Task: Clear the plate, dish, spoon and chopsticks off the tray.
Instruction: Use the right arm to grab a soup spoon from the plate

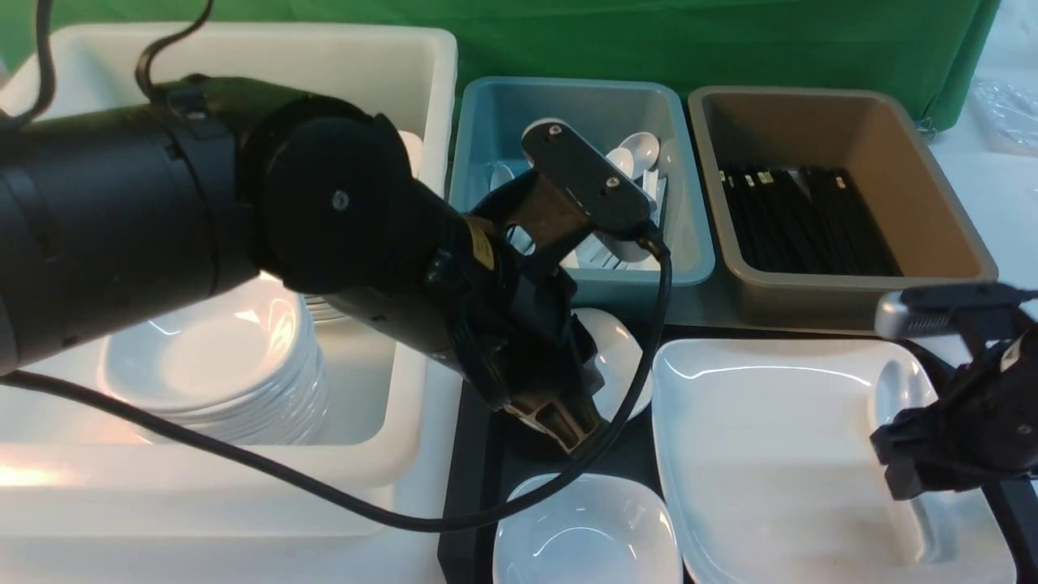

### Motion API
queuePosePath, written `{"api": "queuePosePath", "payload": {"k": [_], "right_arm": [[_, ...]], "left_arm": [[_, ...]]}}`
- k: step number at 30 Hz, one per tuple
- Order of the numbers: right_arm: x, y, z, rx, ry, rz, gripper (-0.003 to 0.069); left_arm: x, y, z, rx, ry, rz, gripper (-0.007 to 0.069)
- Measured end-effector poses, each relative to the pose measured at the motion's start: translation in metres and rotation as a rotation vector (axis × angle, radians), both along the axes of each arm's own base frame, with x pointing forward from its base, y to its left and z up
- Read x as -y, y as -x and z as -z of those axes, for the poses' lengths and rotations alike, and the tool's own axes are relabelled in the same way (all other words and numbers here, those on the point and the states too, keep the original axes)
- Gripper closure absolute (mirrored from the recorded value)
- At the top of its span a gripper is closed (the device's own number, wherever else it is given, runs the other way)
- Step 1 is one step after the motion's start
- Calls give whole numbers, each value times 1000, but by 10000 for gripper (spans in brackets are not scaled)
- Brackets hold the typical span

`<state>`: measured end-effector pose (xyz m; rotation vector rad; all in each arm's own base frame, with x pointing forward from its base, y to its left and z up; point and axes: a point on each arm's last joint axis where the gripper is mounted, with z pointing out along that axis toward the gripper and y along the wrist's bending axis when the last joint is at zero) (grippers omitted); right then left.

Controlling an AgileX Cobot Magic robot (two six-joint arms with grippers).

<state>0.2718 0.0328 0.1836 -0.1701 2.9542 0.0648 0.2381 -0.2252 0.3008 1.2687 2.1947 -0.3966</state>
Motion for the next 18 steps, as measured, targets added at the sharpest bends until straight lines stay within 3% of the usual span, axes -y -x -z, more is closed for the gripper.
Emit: {"api": "queuePosePath", "payload": {"k": [6,10,14,18], "right_arm": [[-1,-7,23,-39,12,-12,335],[-4,-8,19,-28,5,-37,564],[-19,-5,-10,32,-28,-81,575],[-48,-4,-73,234,-86,-171,575]], "left_arm": [[0,0,1,-4,-2,1,612],[1,-1,1,3,1,1,612],[2,-4,-2,36,36,-22,612],[4,-13,-9,113,113,-84,612]]}}
